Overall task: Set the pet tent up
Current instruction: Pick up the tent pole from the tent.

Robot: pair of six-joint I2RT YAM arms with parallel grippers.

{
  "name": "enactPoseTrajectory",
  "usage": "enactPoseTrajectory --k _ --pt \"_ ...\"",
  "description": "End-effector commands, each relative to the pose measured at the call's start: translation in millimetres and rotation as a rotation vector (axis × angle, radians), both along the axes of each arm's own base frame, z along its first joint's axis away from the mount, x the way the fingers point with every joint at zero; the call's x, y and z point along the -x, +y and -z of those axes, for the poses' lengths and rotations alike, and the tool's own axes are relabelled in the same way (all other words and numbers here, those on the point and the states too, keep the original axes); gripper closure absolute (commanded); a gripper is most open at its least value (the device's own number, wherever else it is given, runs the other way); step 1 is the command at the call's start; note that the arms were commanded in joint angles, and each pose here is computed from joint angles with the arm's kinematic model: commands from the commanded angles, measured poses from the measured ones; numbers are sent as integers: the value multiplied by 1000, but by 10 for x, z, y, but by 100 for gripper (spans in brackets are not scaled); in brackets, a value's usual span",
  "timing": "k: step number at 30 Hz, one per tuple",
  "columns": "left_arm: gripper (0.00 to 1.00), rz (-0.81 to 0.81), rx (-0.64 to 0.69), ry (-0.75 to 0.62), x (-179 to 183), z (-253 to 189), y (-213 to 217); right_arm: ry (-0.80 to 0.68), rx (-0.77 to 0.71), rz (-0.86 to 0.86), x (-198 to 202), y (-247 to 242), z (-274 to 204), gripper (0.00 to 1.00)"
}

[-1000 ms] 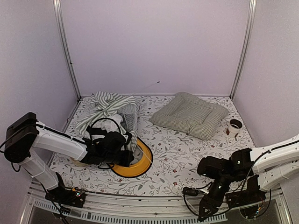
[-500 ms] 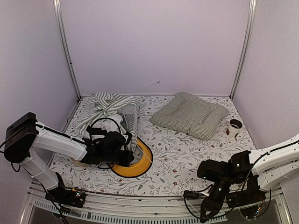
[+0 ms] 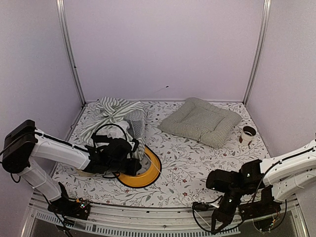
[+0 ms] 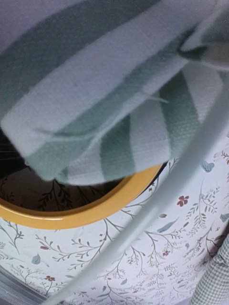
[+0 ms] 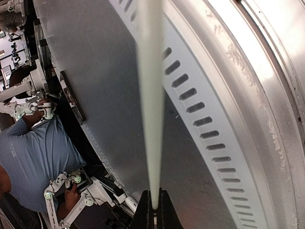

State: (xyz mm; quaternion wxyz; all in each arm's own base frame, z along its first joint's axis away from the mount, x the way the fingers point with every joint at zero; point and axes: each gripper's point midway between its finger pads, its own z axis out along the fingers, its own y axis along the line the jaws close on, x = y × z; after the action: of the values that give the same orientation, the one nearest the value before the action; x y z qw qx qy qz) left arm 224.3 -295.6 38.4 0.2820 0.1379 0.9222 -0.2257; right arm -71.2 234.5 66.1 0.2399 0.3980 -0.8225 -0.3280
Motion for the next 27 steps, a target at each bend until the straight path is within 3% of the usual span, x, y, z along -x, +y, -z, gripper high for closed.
enactPoseTrajectory --k 1,19,27 --pt "100 -14 22 1 27 -69 76 -45 -69 -31 -53 188 -150 100" --pt "100 -68 109 -118 10 -441 191 -240 -248 -38 -536 862 -558 100" --pt "84 -191 113 -164 -92 -523 383 -224 -266 -58 -525 943 -560 100"
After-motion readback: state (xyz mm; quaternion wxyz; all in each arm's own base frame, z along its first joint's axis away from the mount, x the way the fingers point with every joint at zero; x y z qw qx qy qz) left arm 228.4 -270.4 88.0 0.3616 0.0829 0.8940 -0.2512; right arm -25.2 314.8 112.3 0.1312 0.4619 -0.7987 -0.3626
